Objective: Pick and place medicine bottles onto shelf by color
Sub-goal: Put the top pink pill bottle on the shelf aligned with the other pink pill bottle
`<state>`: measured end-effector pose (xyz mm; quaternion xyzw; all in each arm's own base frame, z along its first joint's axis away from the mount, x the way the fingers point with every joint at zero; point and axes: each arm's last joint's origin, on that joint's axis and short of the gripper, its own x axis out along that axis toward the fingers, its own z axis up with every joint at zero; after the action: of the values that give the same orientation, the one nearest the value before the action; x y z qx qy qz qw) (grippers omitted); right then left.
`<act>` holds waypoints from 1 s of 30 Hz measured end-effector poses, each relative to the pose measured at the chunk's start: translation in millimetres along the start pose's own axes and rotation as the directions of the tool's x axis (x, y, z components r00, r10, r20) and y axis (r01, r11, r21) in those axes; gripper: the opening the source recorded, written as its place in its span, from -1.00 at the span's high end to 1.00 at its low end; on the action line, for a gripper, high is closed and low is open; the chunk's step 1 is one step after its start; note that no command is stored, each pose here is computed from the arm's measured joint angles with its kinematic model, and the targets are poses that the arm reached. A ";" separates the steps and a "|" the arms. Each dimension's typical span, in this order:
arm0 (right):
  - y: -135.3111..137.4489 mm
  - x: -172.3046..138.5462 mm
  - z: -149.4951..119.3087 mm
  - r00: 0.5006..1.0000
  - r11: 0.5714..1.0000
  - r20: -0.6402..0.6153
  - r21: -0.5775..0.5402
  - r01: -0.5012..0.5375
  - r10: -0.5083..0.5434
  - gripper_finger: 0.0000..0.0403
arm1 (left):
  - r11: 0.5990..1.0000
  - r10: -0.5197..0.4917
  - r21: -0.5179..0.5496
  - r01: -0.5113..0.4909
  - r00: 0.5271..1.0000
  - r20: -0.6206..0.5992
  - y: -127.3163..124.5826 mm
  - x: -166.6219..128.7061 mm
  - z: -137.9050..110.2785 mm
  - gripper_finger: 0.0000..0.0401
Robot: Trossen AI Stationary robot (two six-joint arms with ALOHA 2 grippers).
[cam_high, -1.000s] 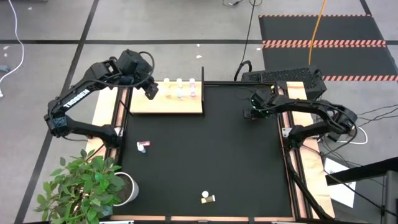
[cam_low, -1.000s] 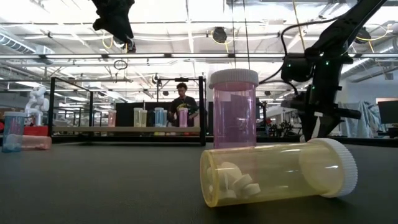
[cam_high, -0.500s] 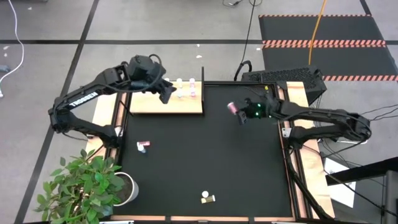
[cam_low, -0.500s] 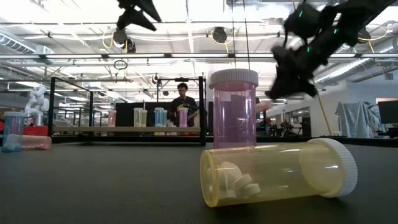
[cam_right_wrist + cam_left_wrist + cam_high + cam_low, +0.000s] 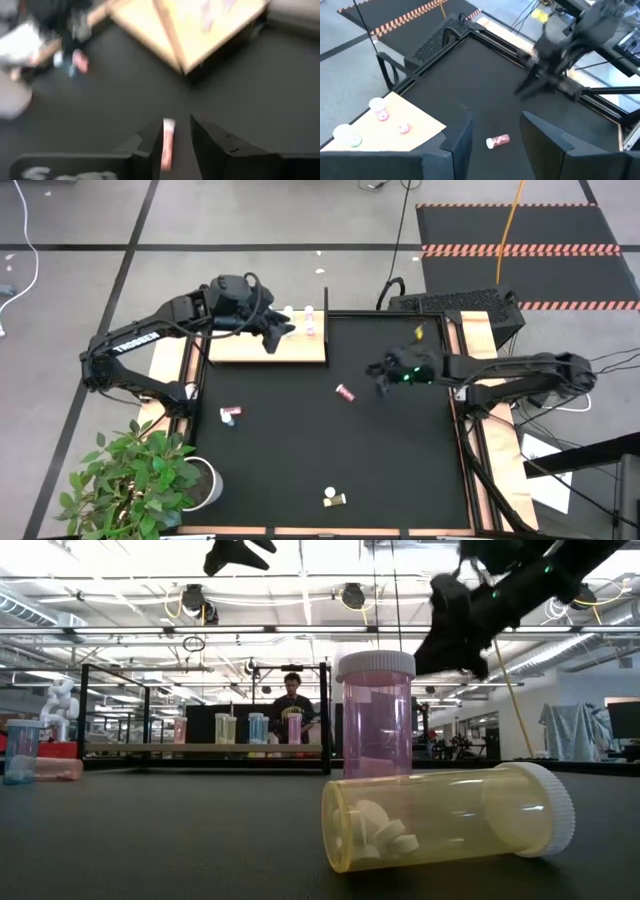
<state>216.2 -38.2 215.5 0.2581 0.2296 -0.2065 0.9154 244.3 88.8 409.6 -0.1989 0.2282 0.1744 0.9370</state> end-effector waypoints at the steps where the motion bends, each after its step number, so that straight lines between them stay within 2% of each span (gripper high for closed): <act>1: 2.8 7.3 -5.5 0.999 1.000 -0.047 -0.007 -0.026 0.026 0.50 | 1.000 -0.002 -0.003 0.002 1.000 -0.002 -0.6 0.0 -0.3 0.20; 3: 11.3 22.1 -14.6 0.992 0.996 -0.096 -0.033 -0.088 0.084 0.40 | 1.000 -0.003 -0.002 0.003 1.000 -0.016 -1.7 0.1 -2.0 0.20; 5: 20.9 39.3 -22.2 0.988 0.990 -0.128 -0.101 -0.103 0.090 0.28 | 1.000 -0.002 0.004 0.002 1.000 -0.026 -2.2 0.1 -3.1 0.20; 10: 27.9 77.2 -45.1 0.980 0.949 -0.187 -0.315 0.005 -0.067 -0.09 | 1.000 -0.002 0.018 0.003 1.000 -0.027 -2.2 0.2 -3.2 0.20; 13: 26.1 93.6 -54.8 0.978 0.938 -0.190 -0.346 0.021 -0.092 -0.24 | 0.999 0.000 0.038 0.001 0.999 -0.033 -1.8 0.1 -3.8 0.20; 16: 22.2 104.7 -64.1 0.972 0.935 -0.209 -0.352 0.028 -0.107 -0.27 | 0.998 0.005 0.057 -0.002 0.999 -0.048 -1.4 0.1 -5.2 0.20; 20: 19.9 110.2 -69.4 0.969 0.937 -0.220 -0.348 0.034 -0.116 -0.11 | 0.998 0.012 0.060 -0.008 0.997 -0.071 -0.7 -0.2 -7.3 0.20; 25: 14.9 114.8 -72.5 0.962 0.941 -0.248 -0.336 0.029 -0.118 0.31 | 0.998 0.013 0.063 -0.009 0.997 -0.072 -0.5 -0.2 -7.4 0.20; 28: 11.9 116.1 -69.8 0.959 0.959 -0.267 -0.284 0.010 -0.089 0.56 | 0.998 0.014 0.063 -0.010 0.997 -0.071 -0.2 -0.2 -7.3 0.20; 30: 11.6 113.9 -65.9 0.959 0.972 -0.274 -0.236 -0.001 -0.065 0.63 | 0.998 0.014 0.063 -0.010 0.997 -0.071 -0.2 -0.3 -7.3 0.20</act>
<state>293.4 -21.2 109.7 0.1716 0.3836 -0.1542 0.8942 241.6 85.3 403.8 -0.1741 0.2682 0.1657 0.9329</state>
